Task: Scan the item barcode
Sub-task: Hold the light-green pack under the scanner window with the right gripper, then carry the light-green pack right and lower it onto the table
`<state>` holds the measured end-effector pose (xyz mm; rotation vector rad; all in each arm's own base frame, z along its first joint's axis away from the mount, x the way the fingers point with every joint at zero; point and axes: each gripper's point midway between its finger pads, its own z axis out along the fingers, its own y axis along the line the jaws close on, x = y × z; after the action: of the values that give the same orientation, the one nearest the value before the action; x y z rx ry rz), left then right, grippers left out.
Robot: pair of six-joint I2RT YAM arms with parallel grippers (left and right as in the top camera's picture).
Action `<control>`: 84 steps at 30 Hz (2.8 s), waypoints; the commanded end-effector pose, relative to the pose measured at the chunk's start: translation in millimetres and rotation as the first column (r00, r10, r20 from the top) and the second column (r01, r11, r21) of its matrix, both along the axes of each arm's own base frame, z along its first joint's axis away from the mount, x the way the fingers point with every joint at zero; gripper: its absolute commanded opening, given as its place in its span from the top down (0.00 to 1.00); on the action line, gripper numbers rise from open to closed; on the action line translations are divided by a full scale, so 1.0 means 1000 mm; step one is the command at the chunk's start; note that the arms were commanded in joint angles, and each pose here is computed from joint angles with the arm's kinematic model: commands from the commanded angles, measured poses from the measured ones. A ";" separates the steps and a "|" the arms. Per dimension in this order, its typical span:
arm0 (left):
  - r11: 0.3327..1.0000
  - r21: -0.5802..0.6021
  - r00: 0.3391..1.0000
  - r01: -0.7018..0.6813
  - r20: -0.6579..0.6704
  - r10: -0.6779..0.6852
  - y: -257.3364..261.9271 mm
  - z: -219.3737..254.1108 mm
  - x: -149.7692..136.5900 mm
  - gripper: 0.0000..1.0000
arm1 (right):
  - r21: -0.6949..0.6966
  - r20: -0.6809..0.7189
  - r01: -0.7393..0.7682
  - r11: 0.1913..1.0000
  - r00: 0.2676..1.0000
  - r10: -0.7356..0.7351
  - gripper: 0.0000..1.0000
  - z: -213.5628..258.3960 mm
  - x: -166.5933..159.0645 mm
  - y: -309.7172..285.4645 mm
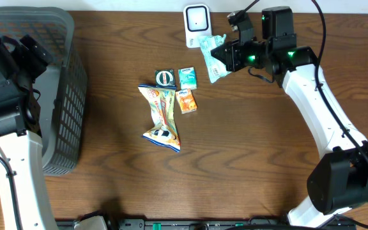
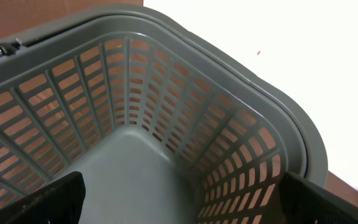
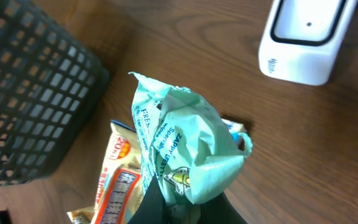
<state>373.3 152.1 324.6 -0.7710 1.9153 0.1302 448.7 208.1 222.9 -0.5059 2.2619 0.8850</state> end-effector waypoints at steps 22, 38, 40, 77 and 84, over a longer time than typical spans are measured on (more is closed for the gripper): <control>1.000 0.013 1.000 -0.002 0.009 0.002 0.002 0.007 0.000 0.03 | -0.118 -0.030 0.166 0.979 0.985 -0.171 0.99 -0.013 0.005 -0.015; 1.000 0.013 1.000 -0.002 0.009 0.002 0.002 0.007 0.000 0.02 | -0.160 -0.066 0.188 0.969 0.977 -0.200 0.99 -0.033 0.008 -0.015; 1.000 0.013 1.000 -0.002 0.009 0.002 0.002 0.007 0.000 0.02 | -0.160 -0.081 0.191 0.968 0.975 -0.206 0.99 -0.036 0.007 -0.014; 1.000 0.013 1.000 -0.002 0.009 0.002 0.002 0.007 0.000 0.02 | -0.253 -0.113 0.226 0.941 0.959 -0.261 0.99 -0.061 0.007 -0.025; 1.000 0.013 1.000 -0.002 0.009 0.002 0.002 0.007 0.000 0.02 | -0.333 -0.074 0.291 0.897 0.940 -0.332 0.99 -0.069 0.014 -0.043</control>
<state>373.3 152.1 324.6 -0.7710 1.9153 0.1302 459.6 173.9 163.3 -0.2542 2.5065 0.4960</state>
